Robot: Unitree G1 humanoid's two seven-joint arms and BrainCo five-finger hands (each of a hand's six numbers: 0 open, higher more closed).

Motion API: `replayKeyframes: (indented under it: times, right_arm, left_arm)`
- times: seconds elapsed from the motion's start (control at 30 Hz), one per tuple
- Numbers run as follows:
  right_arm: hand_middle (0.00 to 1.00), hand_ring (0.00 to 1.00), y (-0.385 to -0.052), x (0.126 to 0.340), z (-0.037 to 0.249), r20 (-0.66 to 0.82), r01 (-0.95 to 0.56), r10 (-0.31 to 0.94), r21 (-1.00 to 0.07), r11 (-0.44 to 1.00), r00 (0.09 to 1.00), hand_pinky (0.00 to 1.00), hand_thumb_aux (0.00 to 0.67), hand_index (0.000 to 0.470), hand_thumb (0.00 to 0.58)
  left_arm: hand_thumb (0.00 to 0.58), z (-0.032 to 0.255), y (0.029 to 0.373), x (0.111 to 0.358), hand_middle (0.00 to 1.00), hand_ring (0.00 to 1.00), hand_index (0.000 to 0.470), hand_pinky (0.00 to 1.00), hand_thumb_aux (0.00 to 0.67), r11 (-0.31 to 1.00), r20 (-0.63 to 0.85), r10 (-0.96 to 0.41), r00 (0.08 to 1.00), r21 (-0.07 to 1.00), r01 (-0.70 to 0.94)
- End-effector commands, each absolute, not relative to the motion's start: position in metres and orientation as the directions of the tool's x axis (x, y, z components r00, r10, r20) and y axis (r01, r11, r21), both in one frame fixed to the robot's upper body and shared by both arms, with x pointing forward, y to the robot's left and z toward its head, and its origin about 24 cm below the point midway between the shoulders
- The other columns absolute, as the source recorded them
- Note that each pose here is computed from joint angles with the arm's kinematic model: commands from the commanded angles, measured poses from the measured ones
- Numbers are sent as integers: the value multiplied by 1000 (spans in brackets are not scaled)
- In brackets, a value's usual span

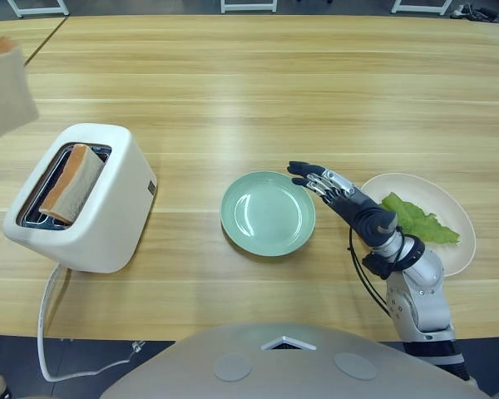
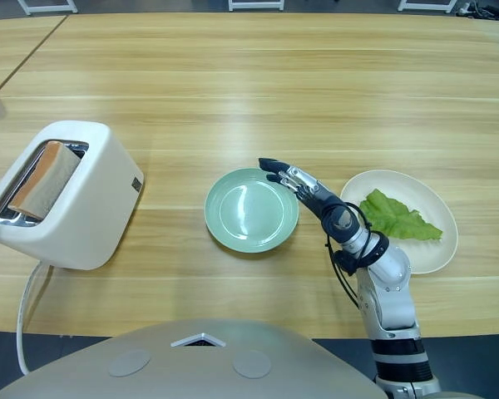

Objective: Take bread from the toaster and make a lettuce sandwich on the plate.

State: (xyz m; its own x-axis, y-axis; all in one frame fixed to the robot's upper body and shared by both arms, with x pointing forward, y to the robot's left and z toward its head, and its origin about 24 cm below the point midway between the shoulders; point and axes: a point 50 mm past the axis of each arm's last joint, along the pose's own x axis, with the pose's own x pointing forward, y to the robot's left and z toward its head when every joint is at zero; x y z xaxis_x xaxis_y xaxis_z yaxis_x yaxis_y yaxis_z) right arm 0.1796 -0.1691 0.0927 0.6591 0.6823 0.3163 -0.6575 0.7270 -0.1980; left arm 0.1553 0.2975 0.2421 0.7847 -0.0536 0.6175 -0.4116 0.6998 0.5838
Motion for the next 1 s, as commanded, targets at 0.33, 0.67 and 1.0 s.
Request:
replayKeyframes:
  times: [0.33,0.67,1.0]
  right_arm:
    - [0,0,-269,214,126,146,-304,458,-570,764,877,0,0,0,0]
    - [0,0,-269,220,113,27,-328,491,-712,621,871,0,0,0,0]
    - [0,0,-357,204,79,-434,-408,126,-893,-189,892,0,0,0,0]
  left_arm:
    - [580,124,110,234,0,0,470,0,670,395,213,-611,762,917,61]
    - [580,63,67,233,0,0,470,0,670,133,138,-716,685,989,-60]
    - [0,40,71,195,0,0,0,0,0,102,42,-672,740,994,36]
